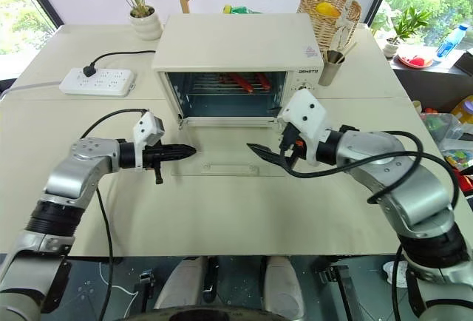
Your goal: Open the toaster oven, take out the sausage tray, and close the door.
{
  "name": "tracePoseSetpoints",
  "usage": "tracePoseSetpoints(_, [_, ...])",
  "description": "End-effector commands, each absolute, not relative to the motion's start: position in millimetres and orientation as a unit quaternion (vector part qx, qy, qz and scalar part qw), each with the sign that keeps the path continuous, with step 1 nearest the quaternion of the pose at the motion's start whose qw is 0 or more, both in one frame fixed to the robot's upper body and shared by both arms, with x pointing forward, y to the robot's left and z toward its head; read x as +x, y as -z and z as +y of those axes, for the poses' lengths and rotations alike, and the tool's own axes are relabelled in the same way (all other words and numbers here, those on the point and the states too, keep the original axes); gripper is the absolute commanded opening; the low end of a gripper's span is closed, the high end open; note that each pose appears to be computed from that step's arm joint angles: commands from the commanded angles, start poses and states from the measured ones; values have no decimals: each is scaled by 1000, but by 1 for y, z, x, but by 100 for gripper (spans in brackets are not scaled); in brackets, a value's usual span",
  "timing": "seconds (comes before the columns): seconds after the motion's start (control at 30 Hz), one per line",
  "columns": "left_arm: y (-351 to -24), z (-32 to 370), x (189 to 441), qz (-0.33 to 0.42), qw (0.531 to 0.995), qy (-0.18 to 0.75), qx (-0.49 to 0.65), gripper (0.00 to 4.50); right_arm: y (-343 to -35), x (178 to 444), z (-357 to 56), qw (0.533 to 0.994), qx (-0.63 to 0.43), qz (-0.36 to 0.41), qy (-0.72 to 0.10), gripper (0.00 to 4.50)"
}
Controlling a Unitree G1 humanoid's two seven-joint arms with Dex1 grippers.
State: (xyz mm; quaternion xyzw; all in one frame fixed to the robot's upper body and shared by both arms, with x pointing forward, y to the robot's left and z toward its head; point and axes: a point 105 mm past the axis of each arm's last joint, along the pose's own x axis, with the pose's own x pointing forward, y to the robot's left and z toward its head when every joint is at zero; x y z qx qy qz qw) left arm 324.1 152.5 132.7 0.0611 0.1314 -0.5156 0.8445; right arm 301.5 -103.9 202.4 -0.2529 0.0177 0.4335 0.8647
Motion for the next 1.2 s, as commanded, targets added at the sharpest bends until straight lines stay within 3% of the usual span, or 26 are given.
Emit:
tracePoseSetpoints(0.03, [-201, 166, 307, 77, 846, 525, -43, 5, -201, 320, -90, 845, -333, -16, -418, 450])
tracePoseSetpoints(0.2, [-234, 186, 284, 80, 849, 505, -130, 5, -196, 350, -73, 828, -417, -58, -371, 450])
tracePoseSetpoints(0.47, [-235, 209, 276, 105, 868, 429, -227, 5, -195, 394, -40, 786, -521, -133, -306, 450])
tracePoseSetpoints(0.7, [-227, 193, 269, 111, 879, 429, -178, 5, -193, 406, -25, 781, -522, -151, -308, 450])
tracePoseSetpoints(0.8, [-227, 183, 265, 99, 879, 453, -109, 89, -194, 404, -25, 782, -514, -153, -317, 450])
tracePoseSetpoints(1.03, [-242, 189, 282, 42, 885, 461, -41, 439, -188, 402, -26, 780, -517, -149, -320, 450])
tracePoseSetpoints(1.2, [-242, 191, 282, 40, 882, 469, -30, 449, -190, 407, -24, 783, -517, -152, -311, 450])
